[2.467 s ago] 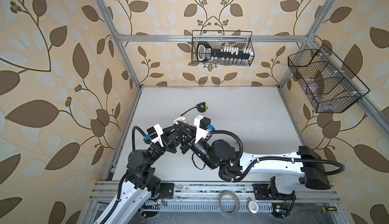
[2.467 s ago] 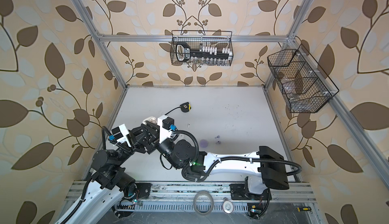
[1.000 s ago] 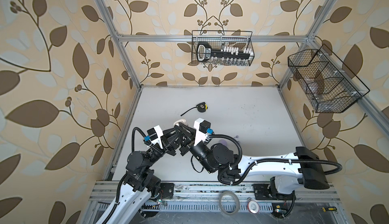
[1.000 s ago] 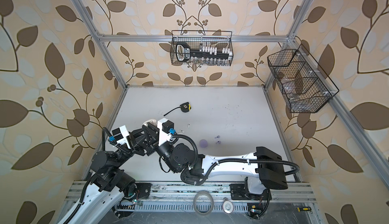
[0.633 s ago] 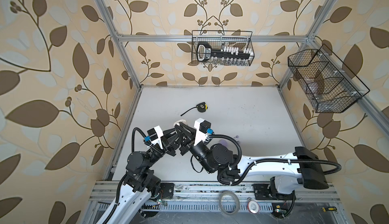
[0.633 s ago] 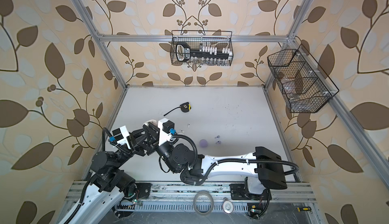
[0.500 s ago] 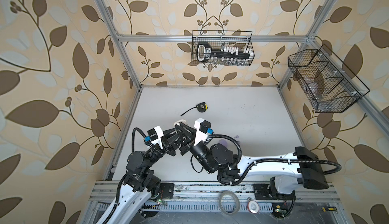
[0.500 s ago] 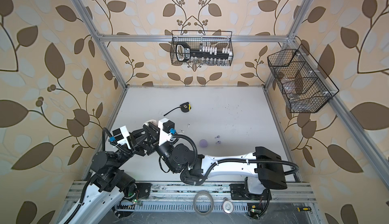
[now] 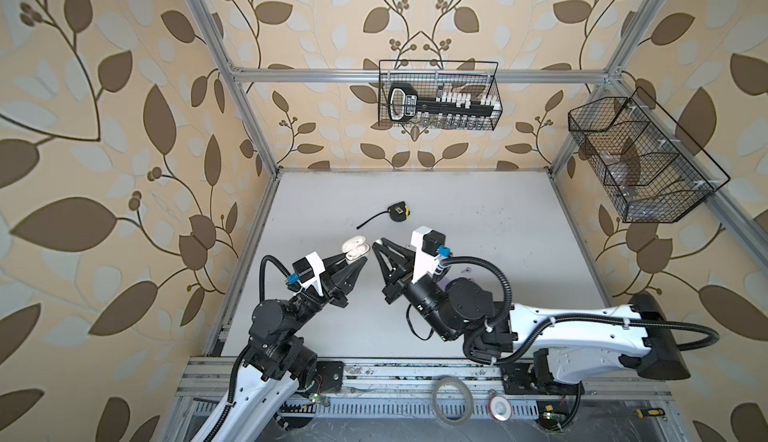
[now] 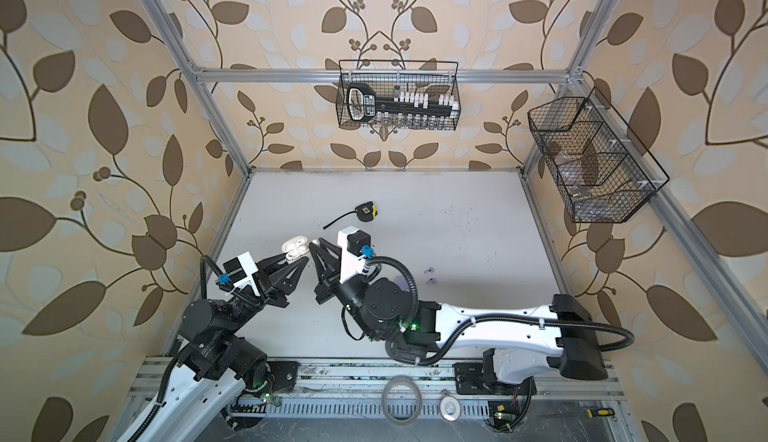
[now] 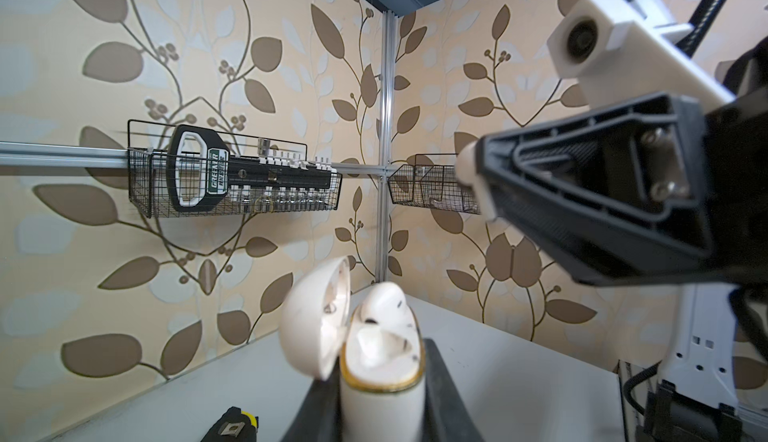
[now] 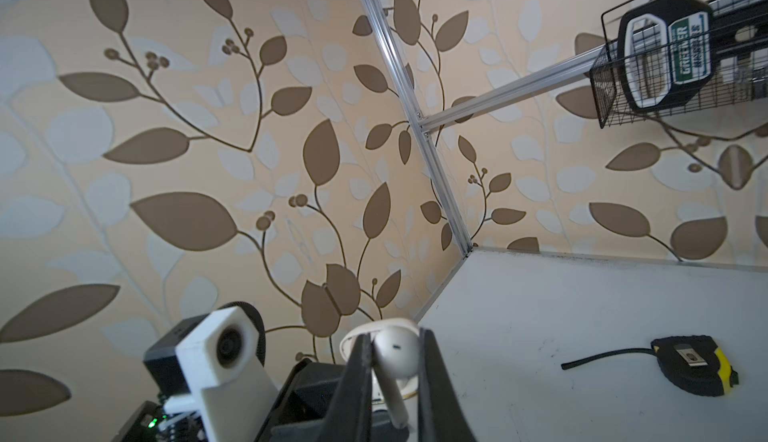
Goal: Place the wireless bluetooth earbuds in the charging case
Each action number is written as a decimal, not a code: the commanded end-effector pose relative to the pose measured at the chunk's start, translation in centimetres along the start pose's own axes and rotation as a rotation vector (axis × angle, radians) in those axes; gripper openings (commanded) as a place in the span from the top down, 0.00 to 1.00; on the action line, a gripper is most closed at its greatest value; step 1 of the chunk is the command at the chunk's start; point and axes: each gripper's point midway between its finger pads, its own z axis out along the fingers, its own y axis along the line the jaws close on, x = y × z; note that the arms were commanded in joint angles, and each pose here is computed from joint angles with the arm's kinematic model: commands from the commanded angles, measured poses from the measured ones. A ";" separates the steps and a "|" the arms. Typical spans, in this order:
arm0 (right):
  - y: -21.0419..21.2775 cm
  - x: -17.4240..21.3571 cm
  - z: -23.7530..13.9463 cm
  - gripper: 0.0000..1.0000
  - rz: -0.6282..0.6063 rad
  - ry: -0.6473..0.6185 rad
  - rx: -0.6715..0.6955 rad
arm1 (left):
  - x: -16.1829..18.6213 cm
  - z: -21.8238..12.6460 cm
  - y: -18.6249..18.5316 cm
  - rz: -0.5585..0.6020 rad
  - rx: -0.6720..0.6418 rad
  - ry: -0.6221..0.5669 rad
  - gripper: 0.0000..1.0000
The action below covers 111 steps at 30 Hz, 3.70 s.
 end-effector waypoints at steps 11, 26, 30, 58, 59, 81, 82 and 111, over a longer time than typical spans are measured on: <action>-18.6 13.3 -7.2 0.97 -0.025 0.432 0.418 | 0.9 -0.1 1.4 0.077 -0.079 0.040 1.00; -23.5 27.5 -4.4 1.00 -0.001 0.916 0.466 | 1.3 -2.1 -0.5 0.135 -0.016 0.091 1.00; -23.9 30.1 -4.1 1.00 0.012 0.976 0.464 | 1.3 -2.4 -0.3 0.151 -0.034 0.090 1.00; -23.8 26.6 -5.7 0.51 -0.385 1.385 0.443 | 1.0 -2.5 -0.3 0.158 -0.038 0.089 1.00; -23.6 26.6 -5.7 0.51 -0.393 1.410 0.430 | 1.1 -2.5 -0.3 0.159 -0.039 0.090 1.00; -23.8 30.6 -4.7 0.50 -0.413 1.580 0.337 | 1.1 -2.5 -0.3 0.159 -0.036 0.091 1.00; -23.8 30.8 -4.6 0.50 -0.409 1.579 0.332 | 1.1 -2.6 -0.3 0.159 -0.038 0.090 1.00; -25.1 33.3 -5.8 0.60 -0.365 1.630 0.321 | 1.1 -2.6 -0.2 0.161 -0.045 0.092 1.00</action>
